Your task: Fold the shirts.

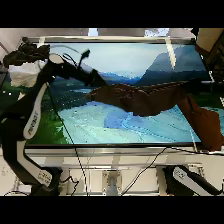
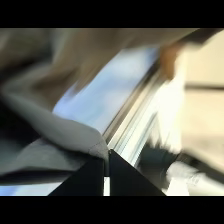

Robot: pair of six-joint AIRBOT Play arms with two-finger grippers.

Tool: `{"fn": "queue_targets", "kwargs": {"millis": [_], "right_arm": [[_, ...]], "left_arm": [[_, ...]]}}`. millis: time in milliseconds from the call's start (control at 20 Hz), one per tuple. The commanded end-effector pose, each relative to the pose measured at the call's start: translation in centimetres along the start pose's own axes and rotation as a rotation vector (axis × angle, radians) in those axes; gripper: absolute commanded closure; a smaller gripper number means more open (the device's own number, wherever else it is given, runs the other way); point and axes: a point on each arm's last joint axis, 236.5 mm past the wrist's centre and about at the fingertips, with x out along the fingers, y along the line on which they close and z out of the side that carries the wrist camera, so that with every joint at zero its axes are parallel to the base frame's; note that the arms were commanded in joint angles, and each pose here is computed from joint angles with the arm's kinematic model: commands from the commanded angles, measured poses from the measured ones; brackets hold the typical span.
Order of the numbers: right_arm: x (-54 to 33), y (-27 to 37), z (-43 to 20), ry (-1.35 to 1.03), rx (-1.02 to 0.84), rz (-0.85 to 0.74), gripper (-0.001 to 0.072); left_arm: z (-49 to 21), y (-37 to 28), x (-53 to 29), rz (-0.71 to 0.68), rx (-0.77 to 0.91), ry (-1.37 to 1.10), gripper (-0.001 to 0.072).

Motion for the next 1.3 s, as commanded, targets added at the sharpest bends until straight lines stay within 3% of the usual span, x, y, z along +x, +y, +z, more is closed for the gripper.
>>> {"fn": "queue_targets", "kwargs": {"millis": [0,150,300,400,550,600,700,800,1000,1250], "right_arm": [[-8.9,3.9,4.5,-0.203,-0.132,-0.004,0.0678],[-20.1,8.6,8.5,-0.482,-0.327,-0.128,0.0679],[-27.3,12.0,10.8,-0.657,-0.438,-0.242,0.0679],[-28.7,13.5,12.1,-0.725,-0.456,-0.216,0.0680],[-26.2,16.6,11.3,-0.648,-0.449,0.038,0.0680],[-25.9,15.7,12.0,-0.653,-0.437,0.030,0.0680],[-25.3,9.8,14.3,-0.663,-0.324,-0.132,0.0680],[-21.8,5.0,14.0,-0.532,-0.226,-0.157,0.0680],[-15.5,1.5,12.8,-0.333,-0.142,-0.117,0.0679],[-14.7,3.6,12.4,-0.311,-0.206,-0.112,0.0679]], "left_arm": [[6.5,-13.0,-7.2,-0.005,0.356,-0.373,0.0698],[9.0,-22.2,-16.6,0.251,0.671,-0.687,0.0699],[8.1,-27.3,-26.0,0.539,0.764,-0.934,0.0700],[6.6,-27.5,-29.4,0.688,0.749,-0.979,0.0701],[5.3,-25.1,-29.9,0.868,0.716,-0.907,0.0701],[5.7,-23.9,-30.5,0.953,0.710,-0.904,0.0702],[6.7,-19.4,-33.8,1.178,0.572,-0.941,0.0701],[6.8,-13.4,-34.5,1.330,0.434,-0.849,0.0701],[8.1,-6.8,-30.8,1.360,0.345,-0.702,0.0701],[8.8,-10.9,-31.3,1.298,0.395,-0.809,0.0701]]}}
